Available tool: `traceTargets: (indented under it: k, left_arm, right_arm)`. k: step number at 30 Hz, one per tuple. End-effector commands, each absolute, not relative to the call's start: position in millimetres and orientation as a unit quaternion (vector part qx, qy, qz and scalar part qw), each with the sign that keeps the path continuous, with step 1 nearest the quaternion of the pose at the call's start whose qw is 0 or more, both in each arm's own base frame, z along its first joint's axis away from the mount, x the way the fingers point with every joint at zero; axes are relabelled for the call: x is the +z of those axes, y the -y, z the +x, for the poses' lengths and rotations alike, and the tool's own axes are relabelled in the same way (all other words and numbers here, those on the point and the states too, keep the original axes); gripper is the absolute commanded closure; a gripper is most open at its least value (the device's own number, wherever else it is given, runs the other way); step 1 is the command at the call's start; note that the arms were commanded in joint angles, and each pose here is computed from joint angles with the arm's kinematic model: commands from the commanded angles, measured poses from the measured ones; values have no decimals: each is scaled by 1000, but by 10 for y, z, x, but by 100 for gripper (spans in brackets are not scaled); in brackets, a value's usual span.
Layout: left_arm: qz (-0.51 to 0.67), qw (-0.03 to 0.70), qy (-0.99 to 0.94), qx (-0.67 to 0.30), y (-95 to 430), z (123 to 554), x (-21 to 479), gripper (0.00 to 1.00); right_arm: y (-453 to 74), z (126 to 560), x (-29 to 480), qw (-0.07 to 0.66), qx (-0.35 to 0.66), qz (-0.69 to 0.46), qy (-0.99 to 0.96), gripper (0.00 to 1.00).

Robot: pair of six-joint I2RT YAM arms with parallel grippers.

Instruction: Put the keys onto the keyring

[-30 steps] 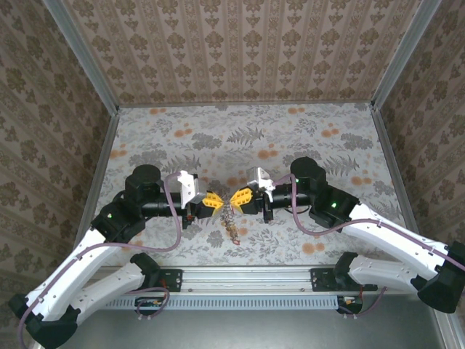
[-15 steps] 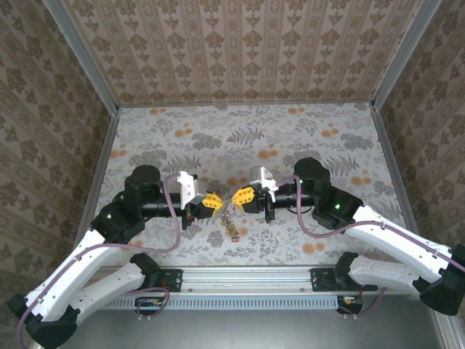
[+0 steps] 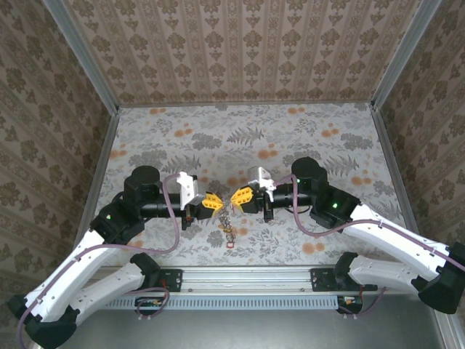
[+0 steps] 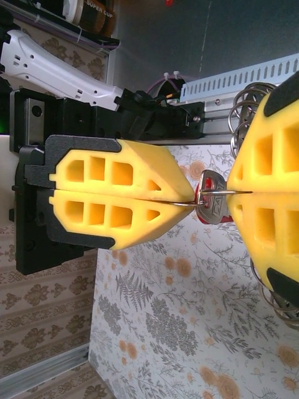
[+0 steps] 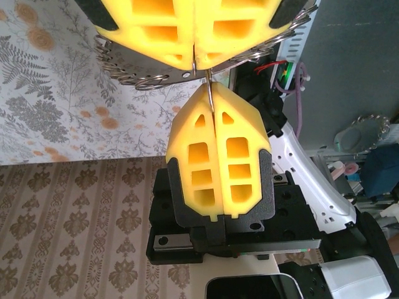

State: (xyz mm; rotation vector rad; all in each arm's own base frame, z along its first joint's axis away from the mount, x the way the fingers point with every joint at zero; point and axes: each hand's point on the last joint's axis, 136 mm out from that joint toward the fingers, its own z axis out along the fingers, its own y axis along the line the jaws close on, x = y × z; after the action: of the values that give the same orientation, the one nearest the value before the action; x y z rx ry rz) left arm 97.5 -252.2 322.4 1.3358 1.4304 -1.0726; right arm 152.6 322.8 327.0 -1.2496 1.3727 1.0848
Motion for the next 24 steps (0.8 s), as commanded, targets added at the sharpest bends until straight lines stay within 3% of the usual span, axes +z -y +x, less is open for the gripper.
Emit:
traceTargets:
  k: [1, 24]
  left_arm:
    - [550, 467, -536, -438, 2523, 905, 3423, 100]
    - [552, 463, -535, -442, 2534, 892, 3414, 100]
  right_arm:
    - [-3239, 1451, 3336, 478, 456, -517, -544, 100]
    - [-3222, 1385, 3340, 475, 475, -513, -535, 100]
